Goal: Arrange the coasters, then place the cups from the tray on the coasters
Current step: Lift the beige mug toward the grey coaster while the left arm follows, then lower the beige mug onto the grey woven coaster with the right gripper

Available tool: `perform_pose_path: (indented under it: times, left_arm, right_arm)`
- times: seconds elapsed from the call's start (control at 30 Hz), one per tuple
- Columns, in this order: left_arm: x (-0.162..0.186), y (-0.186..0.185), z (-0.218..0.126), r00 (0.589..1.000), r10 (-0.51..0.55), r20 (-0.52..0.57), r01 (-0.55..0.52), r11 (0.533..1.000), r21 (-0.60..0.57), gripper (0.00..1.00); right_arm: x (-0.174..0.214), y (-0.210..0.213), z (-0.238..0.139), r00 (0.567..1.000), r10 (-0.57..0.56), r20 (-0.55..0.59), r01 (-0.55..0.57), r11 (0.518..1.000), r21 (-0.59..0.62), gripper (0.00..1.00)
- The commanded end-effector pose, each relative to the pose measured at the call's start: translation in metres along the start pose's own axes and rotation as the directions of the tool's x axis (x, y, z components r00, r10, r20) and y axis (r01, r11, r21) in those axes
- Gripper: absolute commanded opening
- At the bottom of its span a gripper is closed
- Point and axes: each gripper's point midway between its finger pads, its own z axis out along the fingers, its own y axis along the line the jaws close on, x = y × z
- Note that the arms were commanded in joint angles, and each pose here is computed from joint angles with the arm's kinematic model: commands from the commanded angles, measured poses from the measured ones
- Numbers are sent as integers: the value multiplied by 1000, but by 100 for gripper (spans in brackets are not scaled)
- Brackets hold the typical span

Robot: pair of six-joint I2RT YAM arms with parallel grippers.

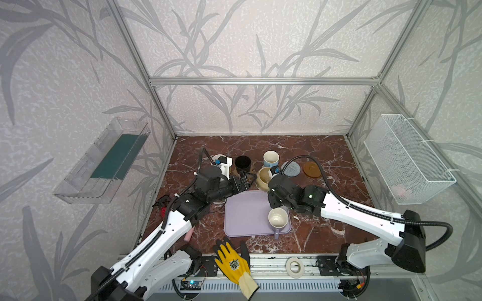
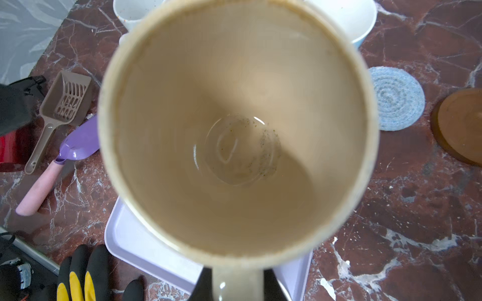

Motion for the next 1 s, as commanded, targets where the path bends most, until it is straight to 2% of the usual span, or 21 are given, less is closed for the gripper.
perform_pose_path:
  times: [0.0,0.3,0.6,0.97]
  left_arm:
    - [-14,-24,6,999,27,27,-28,998,65,99]
    - [-20,-27,49,998,55,-38,-54,998,18,99]
    - [-25,-17,96,996,56,-74,-60,997,-51,99]
    - [-25,-2,149,990,61,-127,-76,990,-117,99]
  right_arm:
    - [-38,-8,-16,991,51,121,-46,998,-46,0]
    - [-52,-58,1,985,139,104,-137,990,-27,0]
    - [-57,-108,27,979,189,78,-194,979,67,0]
    - [-67,-155,62,984,168,53,-175,968,181,0]
